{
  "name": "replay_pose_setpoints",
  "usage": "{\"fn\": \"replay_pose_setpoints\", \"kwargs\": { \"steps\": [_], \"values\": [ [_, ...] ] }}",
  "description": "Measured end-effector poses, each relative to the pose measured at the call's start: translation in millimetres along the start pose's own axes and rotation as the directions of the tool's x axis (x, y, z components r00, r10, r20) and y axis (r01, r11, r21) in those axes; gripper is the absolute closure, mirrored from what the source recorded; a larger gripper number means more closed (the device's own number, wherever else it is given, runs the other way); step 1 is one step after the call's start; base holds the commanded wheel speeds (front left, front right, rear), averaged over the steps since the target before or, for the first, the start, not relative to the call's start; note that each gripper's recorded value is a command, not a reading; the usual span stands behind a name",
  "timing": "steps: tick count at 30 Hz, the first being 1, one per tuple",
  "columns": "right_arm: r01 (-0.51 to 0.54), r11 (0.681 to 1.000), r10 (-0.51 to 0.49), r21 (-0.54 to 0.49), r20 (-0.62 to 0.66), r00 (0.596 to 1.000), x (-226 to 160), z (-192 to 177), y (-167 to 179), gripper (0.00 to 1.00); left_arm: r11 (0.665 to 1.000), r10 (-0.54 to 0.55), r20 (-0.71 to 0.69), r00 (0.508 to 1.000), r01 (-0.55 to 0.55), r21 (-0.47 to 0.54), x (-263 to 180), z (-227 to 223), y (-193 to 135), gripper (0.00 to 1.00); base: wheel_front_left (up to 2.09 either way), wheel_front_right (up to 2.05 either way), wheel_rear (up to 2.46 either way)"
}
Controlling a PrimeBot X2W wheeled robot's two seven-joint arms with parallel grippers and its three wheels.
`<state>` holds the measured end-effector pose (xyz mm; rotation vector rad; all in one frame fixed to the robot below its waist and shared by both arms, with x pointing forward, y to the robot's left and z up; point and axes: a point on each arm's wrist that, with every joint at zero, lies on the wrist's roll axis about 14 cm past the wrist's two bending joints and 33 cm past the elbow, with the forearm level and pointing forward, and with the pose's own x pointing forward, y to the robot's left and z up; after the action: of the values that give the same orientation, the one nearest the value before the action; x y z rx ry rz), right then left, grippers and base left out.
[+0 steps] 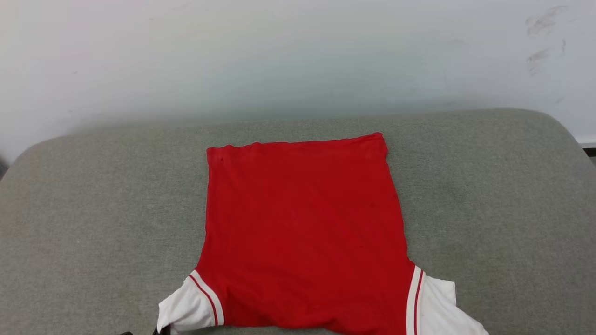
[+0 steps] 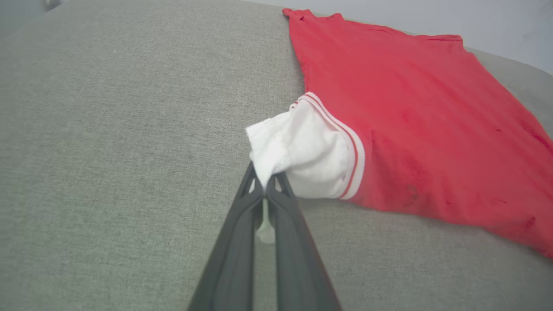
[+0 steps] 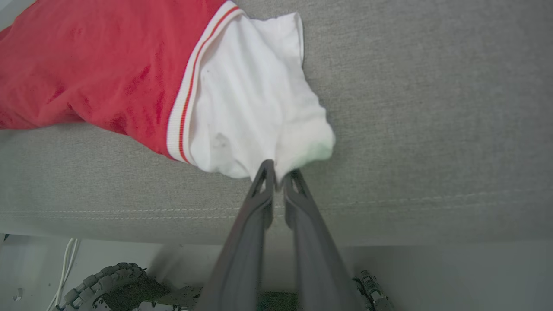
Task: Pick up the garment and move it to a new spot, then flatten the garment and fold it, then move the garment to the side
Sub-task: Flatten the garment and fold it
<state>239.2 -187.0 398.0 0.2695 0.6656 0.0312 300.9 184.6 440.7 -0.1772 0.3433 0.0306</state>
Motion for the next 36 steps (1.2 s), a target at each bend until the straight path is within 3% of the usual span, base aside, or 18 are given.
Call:
{"fn": "replay_pose_setpoints", "kwargs": {
  "steps": [3, 9, 17, 27, 31, 36],
  "values": [
    [-0.020, 0.999, 0.022, -0.035, 0.068, 0.997, 4, 20, 6, 0.00, 1.000, -0.010, 0.019, 1.000, 0.011, -0.005, -1, 3, -4, 1.00, 0.00, 0.00, 0.00],
    [-0.037, 0.992, 0.067, -0.118, 0.261, 0.963, 24, 94, 12, 0.00, 1.000, -0.021, 0.083, 0.996, 0.021, 0.005, 2, 21, -9, 1.00, 0.00, 0.00, 0.00],
    [-0.054, 0.987, 0.111, -0.150, 0.402, 0.909, 82, 202, 15, 0.00, 1.000, -0.029, 0.214, 0.976, 0.031, -0.005, 20, 61, -19, 1.00, 0.00, 0.00, 0.00],
    [-0.076, 0.981, 0.110, -0.180, 0.187, 0.976, 208, 257, 30, 0.00, 0.999, -0.016, 0.258, 0.966, 0.026, -0.036, 60, 67, -25, 1.00, 0.00, 0.00, 0.00],
    [-0.097, 0.973, 0.097, -0.210, -0.009, 0.995, 255, 249, 41, 0.00, 0.999, 0.004, 0.240, 0.971, 0.005, -0.035, 73, 58, -19, 1.00, 0.00, 0.00, 0.00],
    [-0.150, 0.963, 0.109, -0.226, -0.184, 0.977, 297, 235, 66, 0.00, 0.998, 0.054, 0.199, 0.979, -0.049, -0.031, 83, 42, -3, 1.00, 0.00, 0.00, 0.00]
  ]
}}
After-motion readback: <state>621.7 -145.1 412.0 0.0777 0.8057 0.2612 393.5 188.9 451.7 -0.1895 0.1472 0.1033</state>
